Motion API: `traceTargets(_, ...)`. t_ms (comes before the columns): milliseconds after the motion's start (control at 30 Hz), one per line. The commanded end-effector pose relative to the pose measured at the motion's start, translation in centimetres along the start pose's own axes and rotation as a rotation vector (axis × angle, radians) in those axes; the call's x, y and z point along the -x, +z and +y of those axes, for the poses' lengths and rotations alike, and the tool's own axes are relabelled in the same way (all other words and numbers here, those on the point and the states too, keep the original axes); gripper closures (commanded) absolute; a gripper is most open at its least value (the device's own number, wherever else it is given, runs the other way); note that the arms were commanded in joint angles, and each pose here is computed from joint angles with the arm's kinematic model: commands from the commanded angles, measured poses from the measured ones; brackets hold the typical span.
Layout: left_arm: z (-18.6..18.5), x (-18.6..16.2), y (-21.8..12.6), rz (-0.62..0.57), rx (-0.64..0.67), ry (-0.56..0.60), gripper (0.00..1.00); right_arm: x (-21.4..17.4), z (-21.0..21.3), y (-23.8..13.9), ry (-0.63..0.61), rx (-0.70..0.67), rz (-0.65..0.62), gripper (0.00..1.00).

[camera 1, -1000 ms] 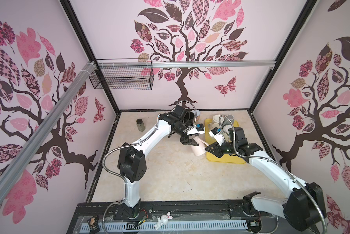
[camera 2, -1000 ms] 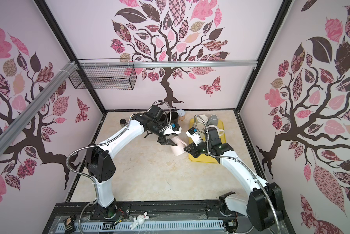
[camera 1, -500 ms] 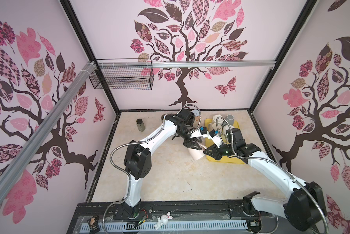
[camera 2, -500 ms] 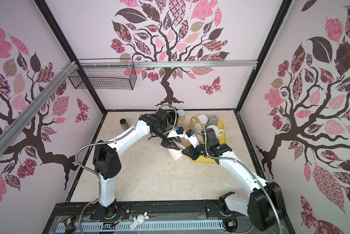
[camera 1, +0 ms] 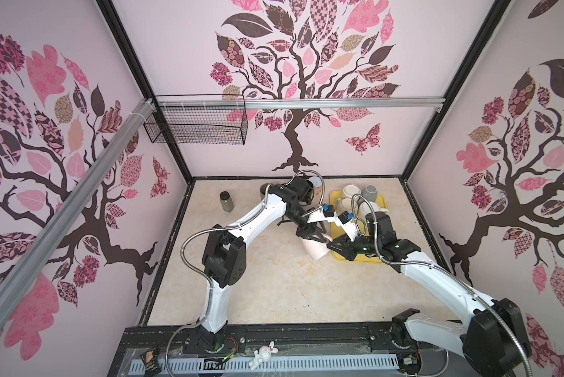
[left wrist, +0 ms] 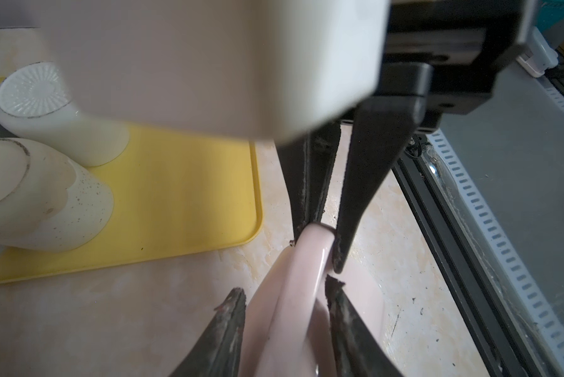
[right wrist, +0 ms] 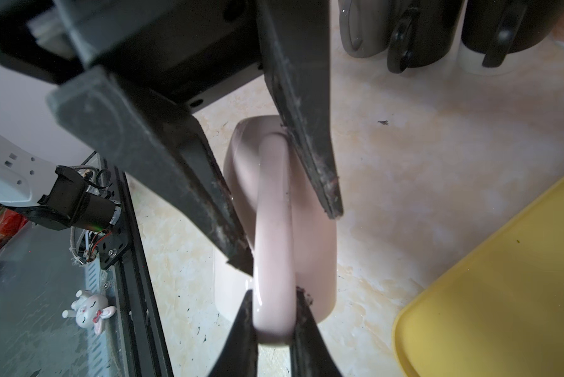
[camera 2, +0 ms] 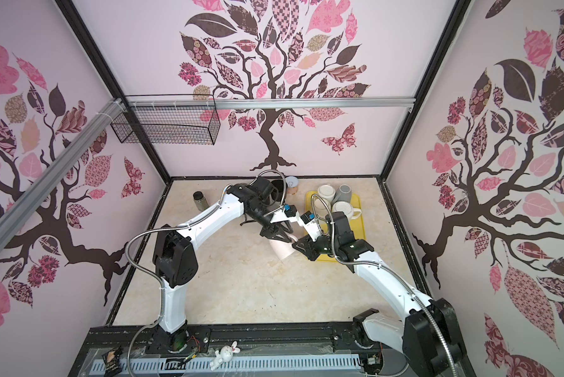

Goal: Turn the mug right side up

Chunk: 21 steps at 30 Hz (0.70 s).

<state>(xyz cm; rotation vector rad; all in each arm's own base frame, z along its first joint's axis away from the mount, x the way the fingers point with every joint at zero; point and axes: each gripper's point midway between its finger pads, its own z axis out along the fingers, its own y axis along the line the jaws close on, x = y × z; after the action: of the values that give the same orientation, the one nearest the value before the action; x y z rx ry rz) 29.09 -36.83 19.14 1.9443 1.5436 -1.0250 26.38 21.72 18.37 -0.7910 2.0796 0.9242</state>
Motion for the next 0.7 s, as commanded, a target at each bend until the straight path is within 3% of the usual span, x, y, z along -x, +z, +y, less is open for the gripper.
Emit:
traceTargets(0, -0.7, -0.9, 1.0, 0.021, -0.053, -0.073, 0.48, 6.6, 2.2, -2.6, -0.222, 0.008, -0.237, 1.00)
traceTargets(200, -0.9, -0.9, 0.9, 0.002, -0.070, -0.097, 0.46, 7.1, 2.7, -3.2, -0.273, 0.006, -0.283, 1.00)
traceTargets(400, -1.2, -0.5, 0.6, -0.022, -0.083, -0.108, 0.70, 8.0, 3.5, -3.6, -0.292, 0.036, -0.331, 1.00)
traceTargets(533, -1.4, -0.3, 0.5, -0.029, -0.087, -0.106, 1.00, 8.6, 3.1, -3.7, -0.278, 0.011, -0.342, 1.00)
traceTargets(667, -1.3, 0.2, 0.2, -0.052, -0.049, -0.088, 1.00, 9.0, 2.1, -3.8, -0.238, -0.040, -0.360, 1.00)
